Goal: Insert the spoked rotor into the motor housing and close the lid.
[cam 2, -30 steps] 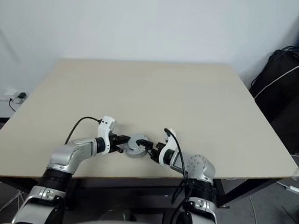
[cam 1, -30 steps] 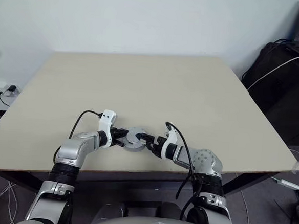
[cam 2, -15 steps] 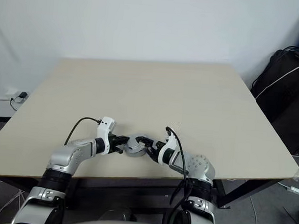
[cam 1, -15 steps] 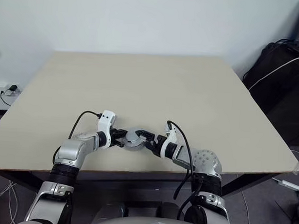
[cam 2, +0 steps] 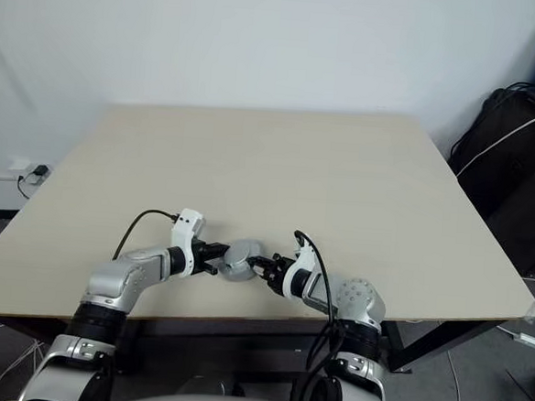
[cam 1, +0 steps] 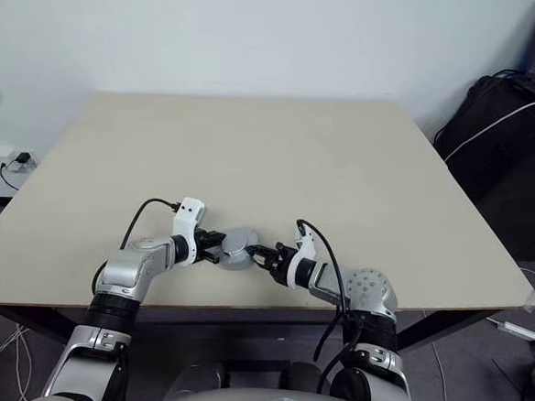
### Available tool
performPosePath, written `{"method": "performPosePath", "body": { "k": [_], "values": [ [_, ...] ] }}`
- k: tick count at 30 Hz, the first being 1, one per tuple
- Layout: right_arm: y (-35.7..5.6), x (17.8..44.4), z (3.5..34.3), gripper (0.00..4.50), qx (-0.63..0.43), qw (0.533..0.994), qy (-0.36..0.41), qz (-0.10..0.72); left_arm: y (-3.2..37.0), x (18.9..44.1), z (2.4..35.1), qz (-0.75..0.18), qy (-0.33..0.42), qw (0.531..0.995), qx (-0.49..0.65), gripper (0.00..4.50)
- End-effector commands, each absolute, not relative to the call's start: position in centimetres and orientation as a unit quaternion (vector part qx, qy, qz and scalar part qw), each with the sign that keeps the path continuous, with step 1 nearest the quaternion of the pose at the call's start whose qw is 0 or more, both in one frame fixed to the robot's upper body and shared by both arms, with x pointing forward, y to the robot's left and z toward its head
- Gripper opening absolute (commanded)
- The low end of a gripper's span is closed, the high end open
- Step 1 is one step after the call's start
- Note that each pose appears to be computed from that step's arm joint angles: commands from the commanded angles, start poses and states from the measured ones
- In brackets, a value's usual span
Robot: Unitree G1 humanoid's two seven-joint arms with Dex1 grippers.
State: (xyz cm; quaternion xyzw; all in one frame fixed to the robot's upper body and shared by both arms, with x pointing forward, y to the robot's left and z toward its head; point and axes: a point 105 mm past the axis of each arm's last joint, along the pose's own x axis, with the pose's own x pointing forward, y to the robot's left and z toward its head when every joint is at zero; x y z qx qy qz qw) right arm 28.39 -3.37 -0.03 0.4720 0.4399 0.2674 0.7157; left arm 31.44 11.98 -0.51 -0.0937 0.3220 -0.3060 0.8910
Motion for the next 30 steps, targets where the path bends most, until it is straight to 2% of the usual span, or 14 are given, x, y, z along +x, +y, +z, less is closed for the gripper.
{"method": "performPosePath", "body": {
  "k": [1, 7, 14, 19, 24, 28, 30],
  "values": [
    [-0.2, 27.5, 1.5, 1.33, 0.501, 0.686, 0.424, 0.315, 10.5, 30.5, -1.2, -0.327, 0.337, 0.877, -0.102, 0.00],
    [-0.5, 27.1, 1.0, 1.33, 0.500, 0.685, 0.433, 0.305, 10.5, 30.9, -0.4, -0.321, 0.315, 0.886, -0.113, 0.00],
    [-1.6, 27.0, 0.8, 1.33, 0.512, 0.687, 0.427, 0.288, 10.6, 32.2, 3.9, -0.280, 0.205, 0.922, -0.173, 0.00],
    [-2.1, 26.8, 0.9, 1.33, 0.520, 0.686, 0.423, 0.281, 12.2, 32.2, 6.5, -0.214, 0.138, 0.942, -0.219, 0.00],
    [-2.4, 27.0, 2.1, 1.33, 0.549, 0.678, 0.394, 0.289, 14.0, 30.3, 6.4, -0.143, 0.111, 0.940, -0.288, 0.00],
    [-2.5, 27.5, 4.2, 1.33, 0.579, 0.667, 0.349, 0.314, 13.4, 27.1, 4.9, -0.144, 0.119, 0.877, -0.443, 0.00],
    [-2.5, 27.7, 5.0, 1.33, 0.584, 0.665, 0.334, 0.324, 12.8, 25.7, 4.1, -0.145, 0.129, 0.856, -0.479, 0.38]
  ]
}}
